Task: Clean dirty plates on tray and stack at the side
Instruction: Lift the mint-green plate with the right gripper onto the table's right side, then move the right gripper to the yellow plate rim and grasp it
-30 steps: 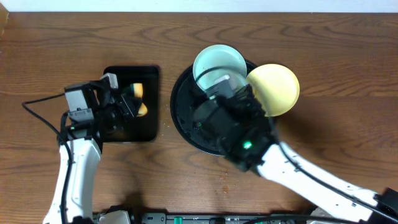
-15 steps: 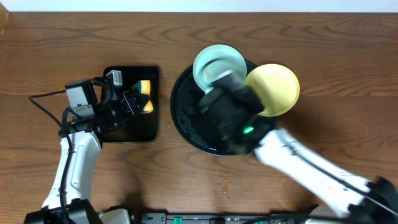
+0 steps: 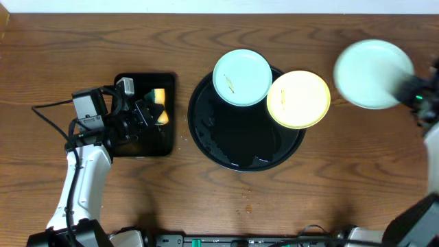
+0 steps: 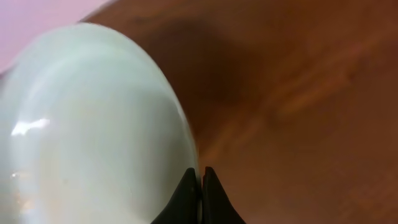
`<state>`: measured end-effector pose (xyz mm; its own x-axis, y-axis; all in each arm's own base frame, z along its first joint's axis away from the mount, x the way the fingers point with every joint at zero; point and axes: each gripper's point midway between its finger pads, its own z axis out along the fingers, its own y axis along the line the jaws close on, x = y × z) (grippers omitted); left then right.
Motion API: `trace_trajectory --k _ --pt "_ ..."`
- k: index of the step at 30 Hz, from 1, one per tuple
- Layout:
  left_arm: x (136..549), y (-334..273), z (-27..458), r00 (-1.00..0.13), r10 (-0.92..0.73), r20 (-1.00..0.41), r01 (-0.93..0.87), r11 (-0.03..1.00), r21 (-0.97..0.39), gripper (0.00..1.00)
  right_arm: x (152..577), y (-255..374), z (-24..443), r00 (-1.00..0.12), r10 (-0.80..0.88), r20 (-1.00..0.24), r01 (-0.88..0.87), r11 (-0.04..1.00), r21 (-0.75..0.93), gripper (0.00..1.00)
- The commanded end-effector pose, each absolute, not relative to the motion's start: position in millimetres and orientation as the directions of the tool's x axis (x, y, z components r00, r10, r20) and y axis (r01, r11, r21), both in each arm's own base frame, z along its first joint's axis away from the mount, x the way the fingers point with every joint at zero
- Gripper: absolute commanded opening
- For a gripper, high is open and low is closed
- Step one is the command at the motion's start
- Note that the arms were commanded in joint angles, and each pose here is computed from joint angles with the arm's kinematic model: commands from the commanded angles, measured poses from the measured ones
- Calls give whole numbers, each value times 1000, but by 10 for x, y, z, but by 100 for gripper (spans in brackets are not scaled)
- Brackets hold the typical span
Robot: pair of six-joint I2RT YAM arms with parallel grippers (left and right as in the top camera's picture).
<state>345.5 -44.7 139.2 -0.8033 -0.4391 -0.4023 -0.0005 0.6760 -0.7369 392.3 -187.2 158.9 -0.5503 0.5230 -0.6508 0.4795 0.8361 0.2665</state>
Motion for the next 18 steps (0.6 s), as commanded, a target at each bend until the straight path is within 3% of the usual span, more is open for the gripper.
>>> trace_trajectory --k 1,6,9,11,18 --pt "3522 -414 1494 -789 -438 -430 18 684 -730 8 3924 -2176 1217 -522 628 -577 515 772 374 1" --pt "3524 -406 1489 -788 -437 -434 18 689 -725 8 3979 -2371 655 -558 630 -540 531 772 351 11" --pt "3540 -350 1449 -780 -445 -439 -8 710 -704 8 3994 -2378 539 -566 633 -528 532 770 352 28" --pt "3548 -334 1443 -777 -433 -457 2 724 -690 8 4048 -2299 616 -575 621 -532 486 783 387 38" --pt "3569 -115 1293 -758 -422 -496 -69 809 -583 8 4185 -1923 1155 -689 521 -503 351 848 398 45"
